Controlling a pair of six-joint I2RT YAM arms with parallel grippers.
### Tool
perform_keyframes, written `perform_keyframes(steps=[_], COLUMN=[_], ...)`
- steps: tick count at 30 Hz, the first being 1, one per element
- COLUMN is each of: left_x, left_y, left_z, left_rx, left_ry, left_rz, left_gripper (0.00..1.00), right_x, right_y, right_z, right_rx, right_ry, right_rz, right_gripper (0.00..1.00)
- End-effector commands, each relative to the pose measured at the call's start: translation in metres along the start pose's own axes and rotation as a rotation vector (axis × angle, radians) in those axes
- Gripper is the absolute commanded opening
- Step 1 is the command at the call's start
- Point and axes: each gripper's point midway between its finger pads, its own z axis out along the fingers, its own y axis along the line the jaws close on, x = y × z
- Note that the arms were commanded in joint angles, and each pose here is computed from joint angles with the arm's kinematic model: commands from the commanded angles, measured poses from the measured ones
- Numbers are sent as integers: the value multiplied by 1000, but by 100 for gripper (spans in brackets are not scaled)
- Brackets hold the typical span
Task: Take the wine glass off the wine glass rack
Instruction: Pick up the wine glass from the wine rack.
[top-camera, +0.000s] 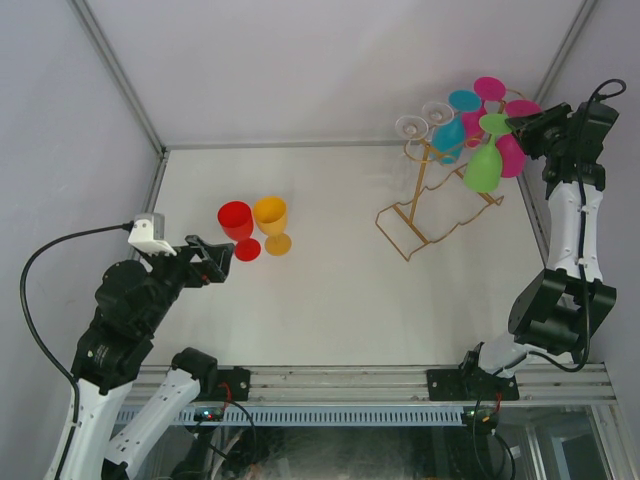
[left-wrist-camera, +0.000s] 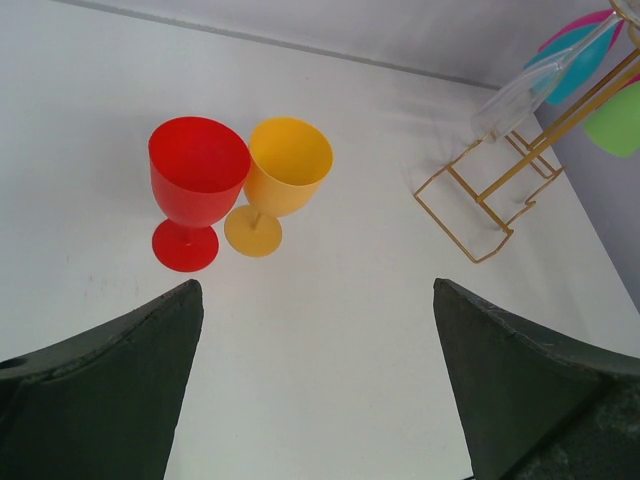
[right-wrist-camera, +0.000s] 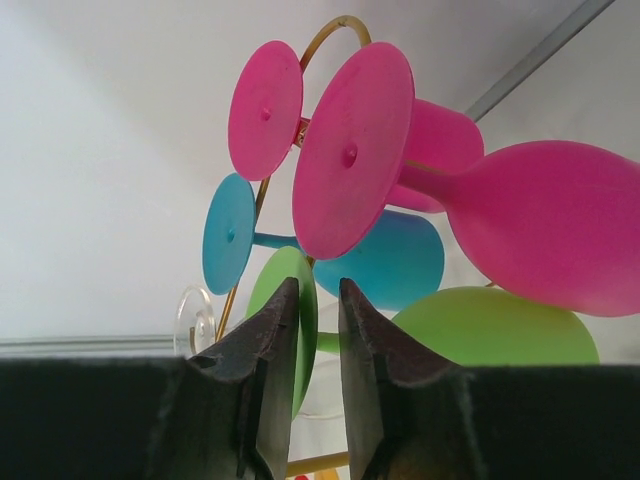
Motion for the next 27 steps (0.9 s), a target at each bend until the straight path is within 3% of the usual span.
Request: perform_keyframes(steps=[1,18,27], left_x=[-12,-9,-7], left_y=[-3,-4,-5], left_z=[-2,0,2], left_rx=[8,13,20], left_ry=[-39,-27,-18], left_rz=[-12,-12,-15], left_gripper=[100,100,100], right_x=[-15,-16,-17], right_y=[23,22,25], right_z=[-15,-17,-19], right_rx=[-26,18,19], right_ry=[-66,-80,-89], right_rz=[-71,-120,-127], right_gripper=[20,18,11])
